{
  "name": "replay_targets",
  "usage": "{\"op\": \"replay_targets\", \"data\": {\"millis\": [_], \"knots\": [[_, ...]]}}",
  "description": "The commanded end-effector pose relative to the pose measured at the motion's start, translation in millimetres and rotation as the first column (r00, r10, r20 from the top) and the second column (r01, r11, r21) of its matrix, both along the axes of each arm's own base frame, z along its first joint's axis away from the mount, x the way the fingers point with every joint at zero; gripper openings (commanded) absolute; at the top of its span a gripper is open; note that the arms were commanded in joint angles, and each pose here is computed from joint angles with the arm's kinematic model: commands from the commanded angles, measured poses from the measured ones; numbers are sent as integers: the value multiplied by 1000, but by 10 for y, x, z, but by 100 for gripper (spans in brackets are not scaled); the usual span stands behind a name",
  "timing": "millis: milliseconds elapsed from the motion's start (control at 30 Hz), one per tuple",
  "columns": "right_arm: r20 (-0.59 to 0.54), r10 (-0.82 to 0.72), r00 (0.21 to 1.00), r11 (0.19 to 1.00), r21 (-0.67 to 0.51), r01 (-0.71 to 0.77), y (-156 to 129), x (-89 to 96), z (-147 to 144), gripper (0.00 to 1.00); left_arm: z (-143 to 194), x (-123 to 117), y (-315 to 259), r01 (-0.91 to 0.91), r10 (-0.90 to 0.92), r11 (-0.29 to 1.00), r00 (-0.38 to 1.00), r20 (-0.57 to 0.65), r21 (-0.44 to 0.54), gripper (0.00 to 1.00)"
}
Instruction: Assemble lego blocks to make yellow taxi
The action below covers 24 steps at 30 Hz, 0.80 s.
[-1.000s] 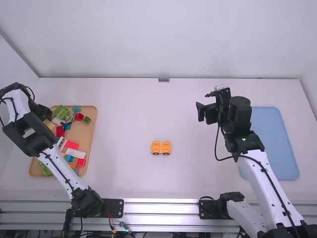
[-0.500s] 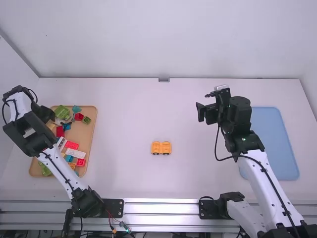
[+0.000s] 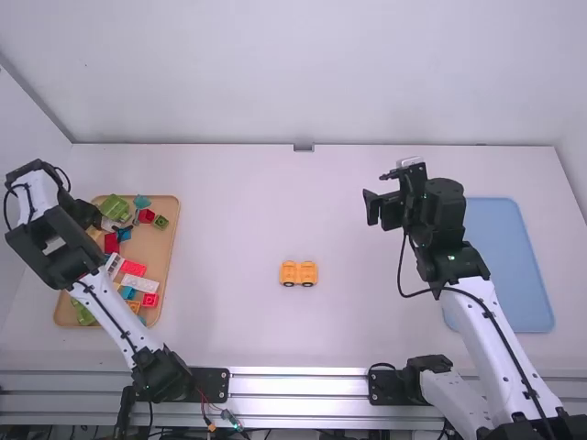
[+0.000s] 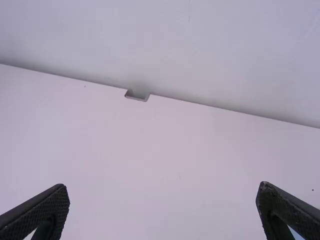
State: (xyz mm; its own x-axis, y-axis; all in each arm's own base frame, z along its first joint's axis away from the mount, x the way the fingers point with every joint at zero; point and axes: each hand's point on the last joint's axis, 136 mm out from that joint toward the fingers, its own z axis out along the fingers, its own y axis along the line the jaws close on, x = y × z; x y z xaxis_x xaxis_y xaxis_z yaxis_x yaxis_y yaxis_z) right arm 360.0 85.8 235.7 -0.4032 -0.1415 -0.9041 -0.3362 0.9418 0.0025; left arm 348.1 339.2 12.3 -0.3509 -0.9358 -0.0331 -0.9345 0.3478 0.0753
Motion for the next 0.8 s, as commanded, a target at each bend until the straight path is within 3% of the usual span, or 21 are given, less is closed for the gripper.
{"op": "replay_targets", "data": {"millis": [0,467,533,567,633,667,767], "knots": [[31,5,999,1000,6,-5,22,43,161,99,-73,-76,11,-10,11,1000,999,-37,4,57],[32,5,999,1000,6,-6,23,44,163,99,-279,-66,-12,-6,6,1000,1000,-23,-4,52],[32,5,999,1000,6,-5,21,44,163,99,-285,-45,-2,-6,6,1000,1000,-16,2,47],[32,5,999,1000,6,-5,22,44,163,99,-285,-20,18,-6,6,1000,1000,-7,11,36],[32,5,999,1000,6,-5,22,44,163,99,-277,-2,33,-5,5,1000,1000,1,16,27],[32,5,999,1000,6,-5,21,44,163,99,-259,12,26,-6,6,1000,1000,7,11,14],[32,5,999,1000,6,-5,22,44,163,99,-205,18,7,-16,16,1000,1000,16,-7,9]]}}
